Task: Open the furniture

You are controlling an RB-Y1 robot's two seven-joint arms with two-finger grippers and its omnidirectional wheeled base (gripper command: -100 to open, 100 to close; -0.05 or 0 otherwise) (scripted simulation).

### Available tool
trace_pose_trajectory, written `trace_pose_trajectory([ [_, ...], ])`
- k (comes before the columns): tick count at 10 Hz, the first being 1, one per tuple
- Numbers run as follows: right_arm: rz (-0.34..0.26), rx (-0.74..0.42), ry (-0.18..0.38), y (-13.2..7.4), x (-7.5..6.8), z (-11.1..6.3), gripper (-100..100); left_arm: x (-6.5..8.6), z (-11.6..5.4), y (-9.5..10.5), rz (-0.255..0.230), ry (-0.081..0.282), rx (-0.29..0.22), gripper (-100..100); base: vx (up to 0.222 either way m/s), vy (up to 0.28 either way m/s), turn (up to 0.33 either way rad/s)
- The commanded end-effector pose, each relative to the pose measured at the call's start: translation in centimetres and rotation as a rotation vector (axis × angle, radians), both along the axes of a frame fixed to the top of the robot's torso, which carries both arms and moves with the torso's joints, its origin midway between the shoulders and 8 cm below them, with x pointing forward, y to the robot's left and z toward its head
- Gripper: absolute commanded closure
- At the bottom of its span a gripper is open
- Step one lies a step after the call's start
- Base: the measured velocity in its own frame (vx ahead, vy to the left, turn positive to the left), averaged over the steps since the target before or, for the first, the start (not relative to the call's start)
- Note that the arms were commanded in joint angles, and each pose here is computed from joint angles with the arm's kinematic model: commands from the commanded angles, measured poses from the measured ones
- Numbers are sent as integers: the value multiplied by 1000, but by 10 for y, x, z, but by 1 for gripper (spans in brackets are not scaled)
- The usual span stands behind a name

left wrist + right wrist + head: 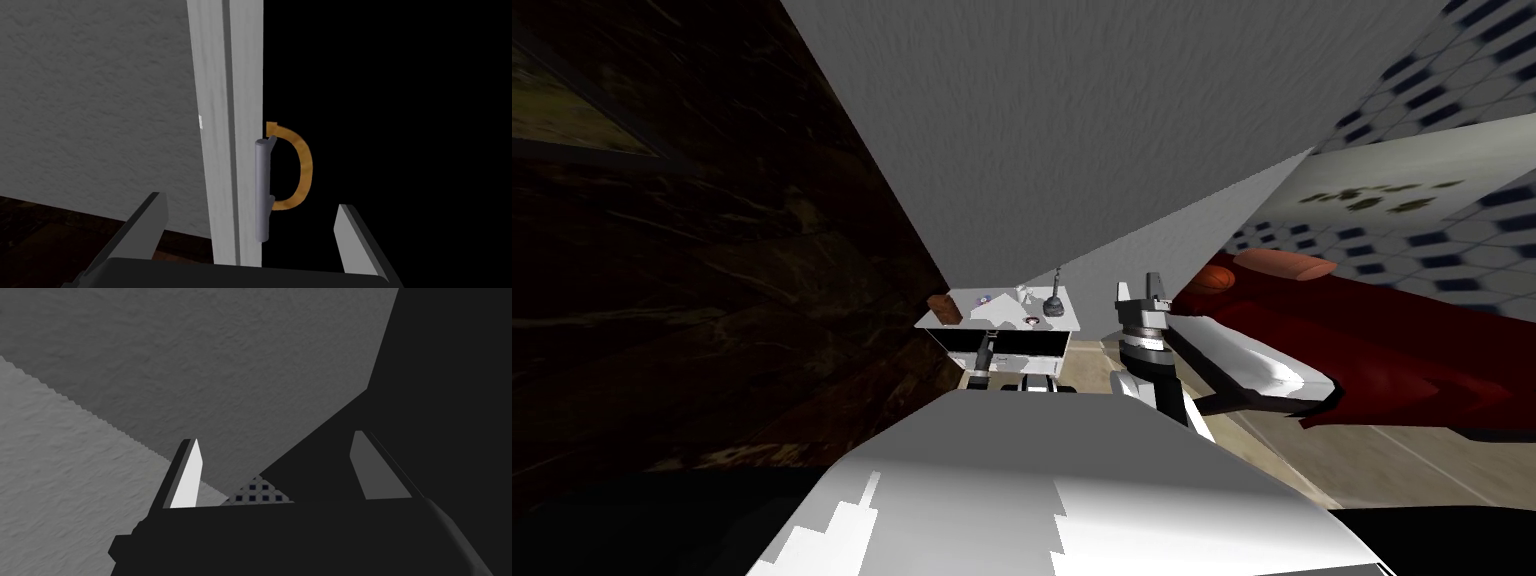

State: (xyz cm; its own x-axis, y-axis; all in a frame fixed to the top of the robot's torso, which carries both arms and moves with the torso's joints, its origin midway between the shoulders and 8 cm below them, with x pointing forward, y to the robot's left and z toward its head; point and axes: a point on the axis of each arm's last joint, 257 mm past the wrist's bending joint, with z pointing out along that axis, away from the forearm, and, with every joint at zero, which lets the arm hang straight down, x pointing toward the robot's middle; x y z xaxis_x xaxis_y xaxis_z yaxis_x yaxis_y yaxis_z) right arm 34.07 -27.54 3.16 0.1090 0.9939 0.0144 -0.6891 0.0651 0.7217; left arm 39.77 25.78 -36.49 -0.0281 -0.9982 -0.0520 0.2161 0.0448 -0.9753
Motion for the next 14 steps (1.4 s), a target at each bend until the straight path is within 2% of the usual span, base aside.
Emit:
trace_pose_trajectory([
  [1,0,0,0,0,0,0,0,1,0,-12,-1,0,-28,-100,-9,-12,0],
  [2,0,0,0,0,0,0,0,14,4,-13,-3,0,-30,-100,-6,-8,9],
  [4,0,0,0,0,0,0,0,30,10,-12,-4,0,-29,-100,-5,-10,10],
  [5,0,0,0,0,0,0,0,26,8,-11,-4,-1,-29,-100,0,0,0],
  [6,0,0,0,0,0,0,0,11,3,-13,-2,0,-31,100,7,5,-17],
  [7,0,0,0,0,0,0,0,5,1,-13,-1,0,-31,100,6,11,-9],
  [8,0,0,0,0,0,0,0,8,0,-14,-2,3,-31,100,1,6,-1],
  [9,0,0,0,0,0,0,0,7,2,-3,-3,-2,-2,-100,0,0,0],
  [10,0,0,0,0,0,0,0,8,4,5,-4,-5,16,-100,-5,6,-1],
  [11,0,0,0,0,0,0,0,18,5,4,-14,5,35,-100,-55,59,8],
  [13,0,0,0,0,0,0,0,17,4,3,-13,6,30,-100,-50,48,-4],
  [14,0,0,0,0,0,0,0,30,9,4,-13,7,30,-100,0,0,0],
])
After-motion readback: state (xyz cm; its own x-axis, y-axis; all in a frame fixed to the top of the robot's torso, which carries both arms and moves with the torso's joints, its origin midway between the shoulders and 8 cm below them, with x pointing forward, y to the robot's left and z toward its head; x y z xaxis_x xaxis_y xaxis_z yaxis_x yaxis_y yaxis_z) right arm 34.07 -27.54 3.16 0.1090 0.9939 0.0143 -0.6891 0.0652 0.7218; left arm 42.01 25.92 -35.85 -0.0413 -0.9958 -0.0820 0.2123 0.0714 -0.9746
